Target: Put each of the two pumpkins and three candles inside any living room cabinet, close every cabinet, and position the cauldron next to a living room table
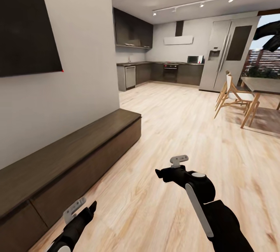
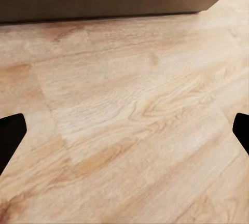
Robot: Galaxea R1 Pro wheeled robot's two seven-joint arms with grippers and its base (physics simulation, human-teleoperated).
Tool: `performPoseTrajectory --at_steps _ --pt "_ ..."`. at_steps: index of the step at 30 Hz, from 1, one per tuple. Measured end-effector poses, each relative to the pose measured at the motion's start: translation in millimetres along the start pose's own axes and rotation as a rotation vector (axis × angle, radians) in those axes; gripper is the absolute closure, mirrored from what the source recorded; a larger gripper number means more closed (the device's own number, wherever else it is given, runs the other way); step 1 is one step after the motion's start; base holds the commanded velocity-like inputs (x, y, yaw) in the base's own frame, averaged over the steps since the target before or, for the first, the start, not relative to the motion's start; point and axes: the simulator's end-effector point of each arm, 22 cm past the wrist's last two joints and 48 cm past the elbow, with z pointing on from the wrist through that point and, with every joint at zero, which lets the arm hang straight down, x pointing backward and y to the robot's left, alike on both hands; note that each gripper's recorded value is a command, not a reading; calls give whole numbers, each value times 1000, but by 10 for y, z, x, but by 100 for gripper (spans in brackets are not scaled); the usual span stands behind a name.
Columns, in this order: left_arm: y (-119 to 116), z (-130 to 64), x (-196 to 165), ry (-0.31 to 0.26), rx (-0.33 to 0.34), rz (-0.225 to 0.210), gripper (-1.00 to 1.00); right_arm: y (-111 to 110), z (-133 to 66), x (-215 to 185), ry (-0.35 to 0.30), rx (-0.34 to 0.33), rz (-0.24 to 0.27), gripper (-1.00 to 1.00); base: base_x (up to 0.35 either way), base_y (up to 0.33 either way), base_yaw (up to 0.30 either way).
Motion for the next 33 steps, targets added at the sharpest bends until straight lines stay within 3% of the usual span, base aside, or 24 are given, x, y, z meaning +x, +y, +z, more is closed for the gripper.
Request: performPoseTrajectory --at_steps 8,19,33 --pt "7 2 5 1 -2 0 -100 4 2 7 4 0 1 -100 302 -117 34" --pt "34 12 33 8 -8 0 -100 4 5 12 5 0 1 -100 38 -48 262" --pt "60 12 34 7 -20 1 -100 3 4 3 2 0 1 -100 17 -312 293"
